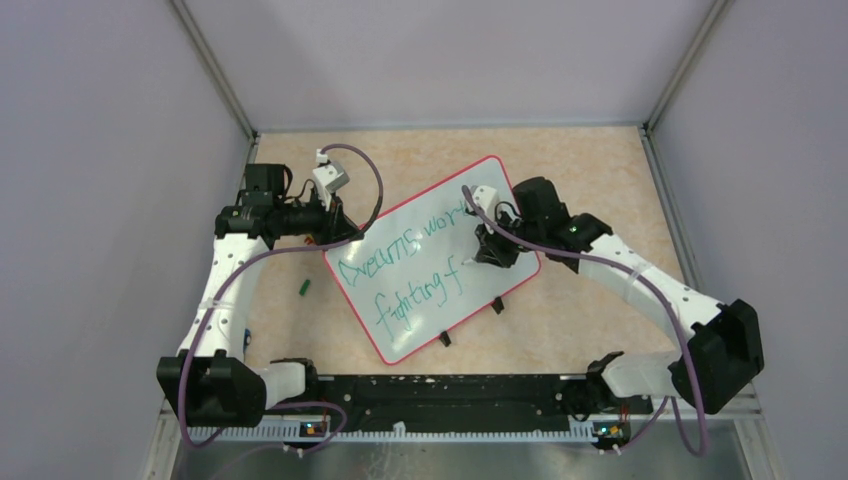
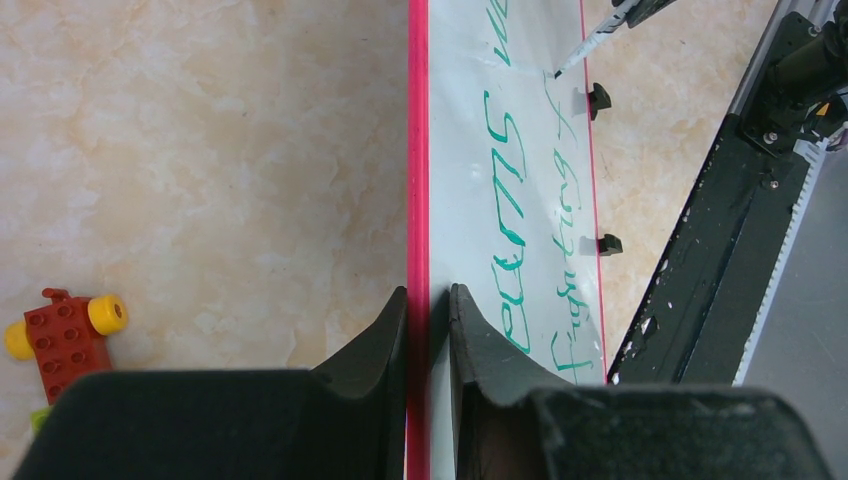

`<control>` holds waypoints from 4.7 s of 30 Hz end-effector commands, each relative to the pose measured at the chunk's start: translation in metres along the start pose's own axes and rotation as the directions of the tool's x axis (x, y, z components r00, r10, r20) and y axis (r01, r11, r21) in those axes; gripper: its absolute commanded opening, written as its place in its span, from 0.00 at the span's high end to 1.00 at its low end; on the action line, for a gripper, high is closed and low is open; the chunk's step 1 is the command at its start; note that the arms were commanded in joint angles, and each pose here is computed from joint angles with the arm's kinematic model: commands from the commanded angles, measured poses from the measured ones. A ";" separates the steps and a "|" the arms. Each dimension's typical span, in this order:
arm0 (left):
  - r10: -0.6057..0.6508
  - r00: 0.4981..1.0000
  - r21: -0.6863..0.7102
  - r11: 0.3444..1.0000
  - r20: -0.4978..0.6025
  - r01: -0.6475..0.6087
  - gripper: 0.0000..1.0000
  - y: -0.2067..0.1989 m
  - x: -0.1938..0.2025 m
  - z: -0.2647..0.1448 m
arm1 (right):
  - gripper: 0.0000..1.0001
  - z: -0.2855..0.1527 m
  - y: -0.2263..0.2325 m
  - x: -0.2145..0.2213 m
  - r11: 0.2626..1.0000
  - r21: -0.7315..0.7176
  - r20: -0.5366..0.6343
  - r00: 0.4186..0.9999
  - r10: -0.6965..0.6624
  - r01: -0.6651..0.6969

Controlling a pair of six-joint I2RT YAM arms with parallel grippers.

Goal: Write a sentence on the whiteboard

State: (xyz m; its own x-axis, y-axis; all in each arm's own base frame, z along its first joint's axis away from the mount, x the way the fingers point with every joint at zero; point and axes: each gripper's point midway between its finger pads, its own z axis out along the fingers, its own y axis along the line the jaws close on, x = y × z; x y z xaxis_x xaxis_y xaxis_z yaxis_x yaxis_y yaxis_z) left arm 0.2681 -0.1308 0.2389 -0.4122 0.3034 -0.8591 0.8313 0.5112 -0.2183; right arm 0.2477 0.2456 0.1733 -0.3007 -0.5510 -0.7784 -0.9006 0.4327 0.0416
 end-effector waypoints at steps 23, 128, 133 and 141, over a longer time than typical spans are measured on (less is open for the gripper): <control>0.034 0.999 0.022 0.999 -0.007 -0.034 1.00 -0.004 0.000 0.005 | 1.00 -0.003 0.000 0.010 1.000 0.000 -0.007 1.000 -0.012 0.012; 0.028 0.999 0.029 0.999 -0.016 -0.028 1.00 -0.002 0.001 0.008 | 1.00 -0.024 -0.063 -0.011 0.988 0.149 0.038 0.999 0.038 -0.043; 0.029 0.999 0.029 0.999 -0.016 -0.028 1.00 -0.003 0.002 0.008 | 1.00 -0.027 -0.062 -0.012 0.989 0.143 0.040 0.998 0.038 -0.044; 0.030 0.999 0.029 0.999 -0.013 -0.029 1.00 -0.004 0.001 0.007 | 1.00 -0.034 -0.036 -0.016 1.000 0.019 0.051 0.998 0.023 -0.024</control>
State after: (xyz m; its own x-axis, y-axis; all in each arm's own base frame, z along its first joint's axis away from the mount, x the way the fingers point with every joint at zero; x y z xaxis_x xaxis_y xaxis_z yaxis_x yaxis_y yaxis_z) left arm 0.2712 -0.1316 0.2380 -0.4068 0.3055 -0.8609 0.8337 0.5095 -0.2132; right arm 0.2722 0.2069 0.1745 -0.3857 -0.5321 -0.7537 -0.8552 0.5128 0.0757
